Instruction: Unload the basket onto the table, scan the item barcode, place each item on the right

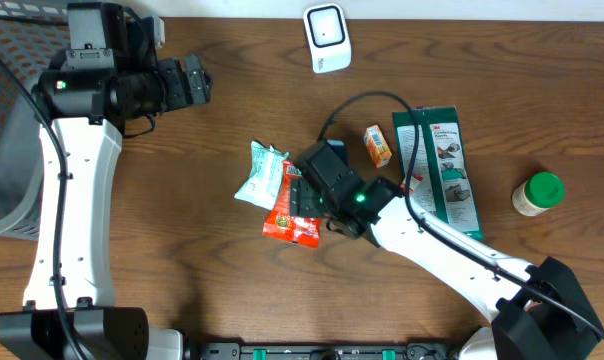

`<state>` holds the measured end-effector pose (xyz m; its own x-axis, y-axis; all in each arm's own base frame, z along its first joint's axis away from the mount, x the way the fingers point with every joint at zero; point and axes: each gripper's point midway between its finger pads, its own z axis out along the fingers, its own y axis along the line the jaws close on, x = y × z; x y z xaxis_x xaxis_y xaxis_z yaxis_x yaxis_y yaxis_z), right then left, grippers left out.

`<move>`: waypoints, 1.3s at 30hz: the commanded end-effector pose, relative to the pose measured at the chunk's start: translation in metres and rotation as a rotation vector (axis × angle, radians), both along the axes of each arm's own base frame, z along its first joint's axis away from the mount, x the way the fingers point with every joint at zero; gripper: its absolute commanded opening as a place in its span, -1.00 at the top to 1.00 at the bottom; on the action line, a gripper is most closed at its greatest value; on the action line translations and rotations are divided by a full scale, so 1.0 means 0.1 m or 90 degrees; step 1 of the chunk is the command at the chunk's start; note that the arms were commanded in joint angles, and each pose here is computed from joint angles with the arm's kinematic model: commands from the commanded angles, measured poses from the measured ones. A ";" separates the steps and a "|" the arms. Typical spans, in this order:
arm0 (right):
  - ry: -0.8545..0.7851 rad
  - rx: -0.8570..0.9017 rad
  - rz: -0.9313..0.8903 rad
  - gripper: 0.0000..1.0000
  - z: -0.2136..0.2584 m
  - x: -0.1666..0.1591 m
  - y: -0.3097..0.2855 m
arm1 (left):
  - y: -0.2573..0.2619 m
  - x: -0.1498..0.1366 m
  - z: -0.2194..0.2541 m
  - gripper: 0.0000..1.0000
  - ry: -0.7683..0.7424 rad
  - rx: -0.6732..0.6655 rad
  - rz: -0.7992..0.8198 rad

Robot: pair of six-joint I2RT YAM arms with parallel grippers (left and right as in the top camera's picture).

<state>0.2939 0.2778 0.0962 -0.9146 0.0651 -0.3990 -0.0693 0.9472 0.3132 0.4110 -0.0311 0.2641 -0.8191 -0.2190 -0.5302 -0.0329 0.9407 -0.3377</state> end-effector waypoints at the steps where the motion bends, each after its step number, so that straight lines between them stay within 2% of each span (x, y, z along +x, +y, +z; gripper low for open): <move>1: -0.023 -0.016 -0.004 -0.99 0.05 0.07 -0.05 | -0.01 0.01 0.03 -0.95 -0.004 -0.001 -0.008; 4: -0.026 -0.034 -0.008 -0.98 0.03 0.09 -0.12 | -0.01 0.01 0.03 -0.95 -0.004 -0.001 -0.008; 6: -0.014 -0.045 -0.019 -0.51 0.00 0.09 -0.21 | -0.01 0.01 0.03 -0.95 -0.004 -0.001 -0.008; 7: 0.012 -0.060 -0.047 -0.11 -0.05 0.08 -0.36 | -0.01 0.01 0.03 -0.95 -0.004 -0.001 -0.008; 8: 0.027 -0.068 -0.066 -0.06 -0.08 0.08 -0.45 | -0.01 0.01 0.03 -0.95 -0.004 -0.001 -0.008; 11: 0.071 -0.102 -0.111 -0.15 -0.16 0.08 -0.78 | -0.01 0.01 0.03 -0.95 -0.004 -0.001 -0.008; 17: 0.146 -0.161 -0.199 -0.16 -0.29 0.03 -1.41 | -0.01 0.01 0.03 -0.95 -0.004 -0.001 -0.008; 26: 0.186 -0.174 -0.253 -0.07 -0.64 -0.15 -1.68 | -0.01 0.01 0.03 -0.95 -0.004 -0.001 -0.008; 32: 0.179 -0.131 -0.312 0.06 -0.94 -0.23 -1.69 | -0.01 0.01 0.03 -0.95 -0.004 -0.001 -0.008; 35: 0.202 -0.071 -0.323 0.32 -1.06 -0.29 -1.56 | -0.01 0.01 0.03 -0.95 -0.004 -0.001 -0.008; 39: 0.233 -0.007 -0.301 0.42 -1.09 -0.38 -1.30 | -0.01 0.01 0.03 -0.95 -0.004 -0.001 -0.008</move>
<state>0.2786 0.1295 -0.0017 -0.8631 0.4673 -0.1917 0.4365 0.8810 0.1824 0.4110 -0.0311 0.2641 -0.8191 -0.2190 -0.5302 -0.0329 0.9407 -0.3377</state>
